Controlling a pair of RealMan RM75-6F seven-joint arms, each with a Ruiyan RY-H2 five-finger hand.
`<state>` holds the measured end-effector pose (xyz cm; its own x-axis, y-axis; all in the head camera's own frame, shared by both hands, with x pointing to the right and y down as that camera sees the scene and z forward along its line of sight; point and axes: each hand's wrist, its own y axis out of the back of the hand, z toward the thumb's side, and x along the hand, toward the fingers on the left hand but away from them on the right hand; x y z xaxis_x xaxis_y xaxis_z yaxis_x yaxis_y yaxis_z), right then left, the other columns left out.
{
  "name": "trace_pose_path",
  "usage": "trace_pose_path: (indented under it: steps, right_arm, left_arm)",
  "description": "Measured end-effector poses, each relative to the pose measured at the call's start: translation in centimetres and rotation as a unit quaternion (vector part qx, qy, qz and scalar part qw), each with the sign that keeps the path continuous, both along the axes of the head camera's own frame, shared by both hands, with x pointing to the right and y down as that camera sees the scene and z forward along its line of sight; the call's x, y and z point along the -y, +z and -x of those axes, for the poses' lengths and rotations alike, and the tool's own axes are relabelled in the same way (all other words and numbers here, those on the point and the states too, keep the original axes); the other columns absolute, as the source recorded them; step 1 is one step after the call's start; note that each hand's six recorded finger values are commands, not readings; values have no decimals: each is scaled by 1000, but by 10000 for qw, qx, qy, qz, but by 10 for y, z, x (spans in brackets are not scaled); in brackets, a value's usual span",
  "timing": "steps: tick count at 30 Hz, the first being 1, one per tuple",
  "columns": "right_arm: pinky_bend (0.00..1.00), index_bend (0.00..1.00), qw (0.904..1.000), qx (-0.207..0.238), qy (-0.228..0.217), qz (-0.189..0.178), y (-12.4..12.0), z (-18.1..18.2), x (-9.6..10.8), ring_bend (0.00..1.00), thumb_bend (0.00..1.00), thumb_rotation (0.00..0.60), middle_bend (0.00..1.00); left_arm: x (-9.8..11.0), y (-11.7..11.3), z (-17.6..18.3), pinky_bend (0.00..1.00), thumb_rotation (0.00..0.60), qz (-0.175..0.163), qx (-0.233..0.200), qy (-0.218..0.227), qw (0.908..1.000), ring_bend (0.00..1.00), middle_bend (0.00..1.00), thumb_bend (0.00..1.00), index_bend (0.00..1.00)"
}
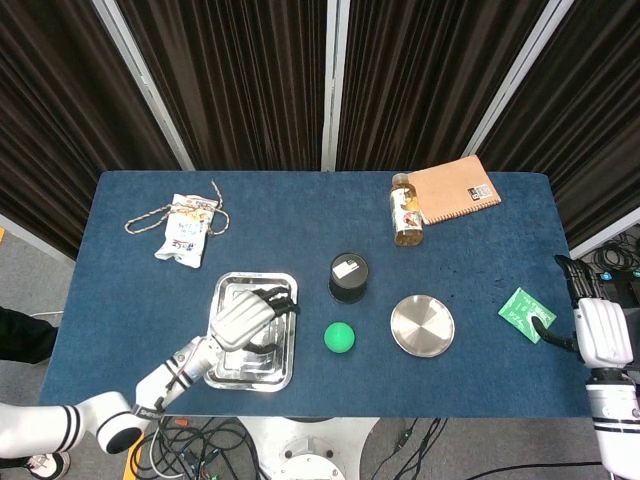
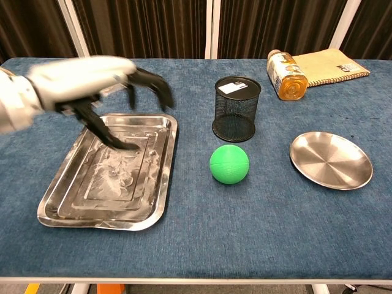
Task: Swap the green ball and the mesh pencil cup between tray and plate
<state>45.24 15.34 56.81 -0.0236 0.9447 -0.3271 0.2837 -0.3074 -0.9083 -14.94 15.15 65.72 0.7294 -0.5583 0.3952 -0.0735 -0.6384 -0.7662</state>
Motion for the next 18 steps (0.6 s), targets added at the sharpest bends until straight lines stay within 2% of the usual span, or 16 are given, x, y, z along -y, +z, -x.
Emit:
trace_pose_path:
  steps: [7,15,18]
  right_arm:
    - [175,0,9999,-17,113,118,6,-6,-1,0,176,600,75]
    - [175,0,9997,26,214,129,6,-14,-6,0,176,600,76]
    - [175,0,9995,39,274,128,6,-18,-8,0,176,600,76]
  left_arm:
    - [-16,6,-52,390,600,-125,-388,501,9979,178,251,156,255]
    - [-6,16,-76,383,600,-583,-390,828,9941,167,227,156,239]
    - [-7,20,-85,378,600,-565,-431,896,9934,161,223,156,234]
